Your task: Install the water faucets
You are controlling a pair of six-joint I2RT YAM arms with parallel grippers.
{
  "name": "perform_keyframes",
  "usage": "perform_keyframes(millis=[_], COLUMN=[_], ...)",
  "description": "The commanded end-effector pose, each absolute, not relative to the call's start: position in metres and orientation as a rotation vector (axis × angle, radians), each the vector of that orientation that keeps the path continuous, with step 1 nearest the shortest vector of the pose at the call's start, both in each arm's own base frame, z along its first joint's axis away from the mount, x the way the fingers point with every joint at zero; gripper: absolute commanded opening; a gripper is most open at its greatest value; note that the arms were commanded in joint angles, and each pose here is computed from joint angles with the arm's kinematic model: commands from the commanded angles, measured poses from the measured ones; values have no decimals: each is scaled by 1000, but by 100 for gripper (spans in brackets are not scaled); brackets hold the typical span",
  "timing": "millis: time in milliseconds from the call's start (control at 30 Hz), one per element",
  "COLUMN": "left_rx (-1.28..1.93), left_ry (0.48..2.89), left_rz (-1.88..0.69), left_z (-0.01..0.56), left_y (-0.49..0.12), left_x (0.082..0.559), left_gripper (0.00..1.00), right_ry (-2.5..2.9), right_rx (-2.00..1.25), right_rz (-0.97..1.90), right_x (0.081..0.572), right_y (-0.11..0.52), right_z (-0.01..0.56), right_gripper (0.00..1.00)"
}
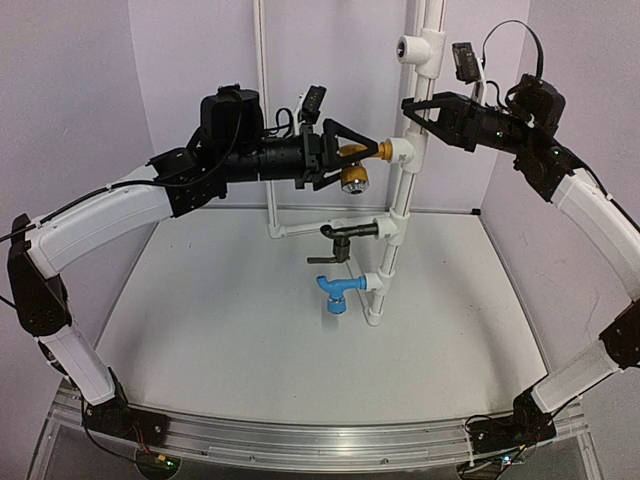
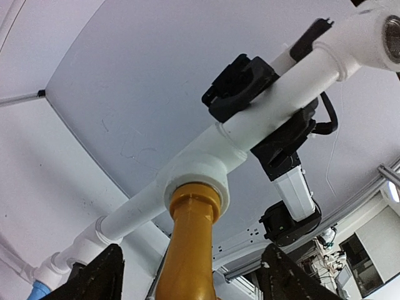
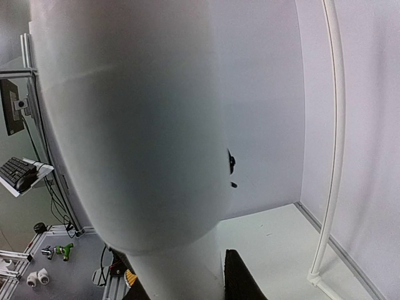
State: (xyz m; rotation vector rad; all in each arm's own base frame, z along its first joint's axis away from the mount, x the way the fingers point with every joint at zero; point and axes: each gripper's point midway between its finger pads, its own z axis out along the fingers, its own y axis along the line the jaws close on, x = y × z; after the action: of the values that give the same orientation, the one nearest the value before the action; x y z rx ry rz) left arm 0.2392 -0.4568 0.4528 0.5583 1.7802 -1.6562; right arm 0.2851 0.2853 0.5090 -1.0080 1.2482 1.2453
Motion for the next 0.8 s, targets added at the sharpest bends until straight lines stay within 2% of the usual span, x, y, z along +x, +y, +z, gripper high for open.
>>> perform_keyframes(millis=[0, 200, 600, 667, 767], left_rx=[655, 846, 1154, 1162, 1113], left_ry=[1523, 1412, 1241, 1240, 1268], left_rz=[-1630, -1433, -1071, -1063, -1066], left_z=[486, 481, 459, 458, 462], left_y=[-443, -441, -447, -447, -444], left_x=[227, 222, 225, 225, 229], left_gripper=[69, 53, 37, 39, 56], right_ry=[1635, 1636, 1639, 1639, 1638], right_rx=[-879, -878, -875, -871, -855], right_rz=[1501, 1502, 1510, 1506, 1490], right_x=[286, 285, 282, 283, 286], right_y=[294, 293, 292, 292, 292], right_z=[449, 449, 451, 452, 454], right_gripper=[6, 5, 3, 3, 3])
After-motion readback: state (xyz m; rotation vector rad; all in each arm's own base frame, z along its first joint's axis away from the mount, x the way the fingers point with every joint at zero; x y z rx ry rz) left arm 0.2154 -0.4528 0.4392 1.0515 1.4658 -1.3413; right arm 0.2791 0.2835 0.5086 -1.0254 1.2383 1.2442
